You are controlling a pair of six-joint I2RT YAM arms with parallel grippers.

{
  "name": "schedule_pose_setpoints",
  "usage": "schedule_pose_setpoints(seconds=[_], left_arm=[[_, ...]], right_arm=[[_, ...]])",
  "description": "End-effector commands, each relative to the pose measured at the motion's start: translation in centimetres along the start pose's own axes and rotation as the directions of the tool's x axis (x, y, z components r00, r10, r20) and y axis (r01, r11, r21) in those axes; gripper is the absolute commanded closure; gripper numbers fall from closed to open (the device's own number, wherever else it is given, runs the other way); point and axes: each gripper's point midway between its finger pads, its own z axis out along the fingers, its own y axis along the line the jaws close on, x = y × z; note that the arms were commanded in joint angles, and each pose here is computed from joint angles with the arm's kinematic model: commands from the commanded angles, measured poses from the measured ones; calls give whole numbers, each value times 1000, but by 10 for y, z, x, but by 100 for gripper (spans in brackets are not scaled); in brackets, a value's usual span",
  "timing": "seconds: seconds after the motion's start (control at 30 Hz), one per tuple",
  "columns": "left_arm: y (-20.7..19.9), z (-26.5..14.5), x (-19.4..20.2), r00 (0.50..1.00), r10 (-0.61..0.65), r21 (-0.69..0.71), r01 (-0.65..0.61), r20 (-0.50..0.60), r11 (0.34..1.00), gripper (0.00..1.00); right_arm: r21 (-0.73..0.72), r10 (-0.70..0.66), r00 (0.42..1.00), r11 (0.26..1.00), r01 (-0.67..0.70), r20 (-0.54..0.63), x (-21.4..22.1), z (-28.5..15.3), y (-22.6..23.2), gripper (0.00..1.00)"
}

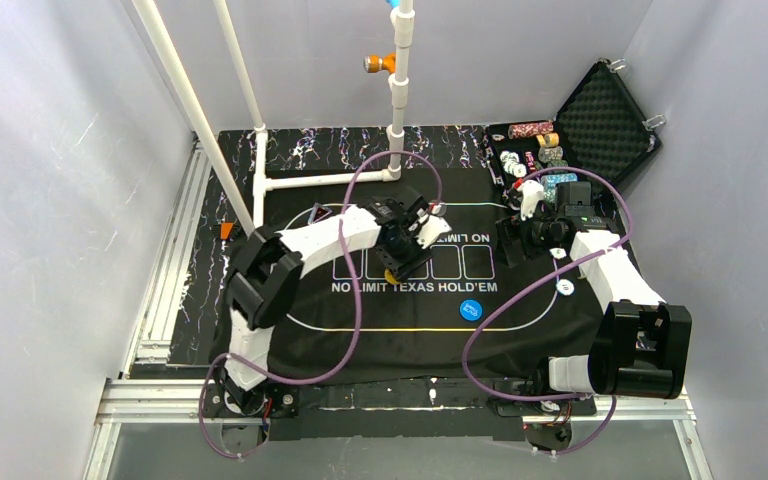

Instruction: Distribute texas hold em gaming equipment

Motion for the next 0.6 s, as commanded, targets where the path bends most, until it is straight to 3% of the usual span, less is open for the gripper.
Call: schedule_pose_setpoints(seconds=[0.0,0.37,0.57], left_arm=[[-16,-60,21,998,42,56,-45,55,997,78],[-24,-102,139,999,32,161,-36,32,986,78],[-16,-94,165,998,58,112,-60,22,992,78]], right_arm=[[-22,-39,997,999,41,62,-19,-7,3,0],[-60,-43,997,997,47,60,-16,-9,12,0],[-83,-42,998,996,46,55,-14,-8,15,0]])
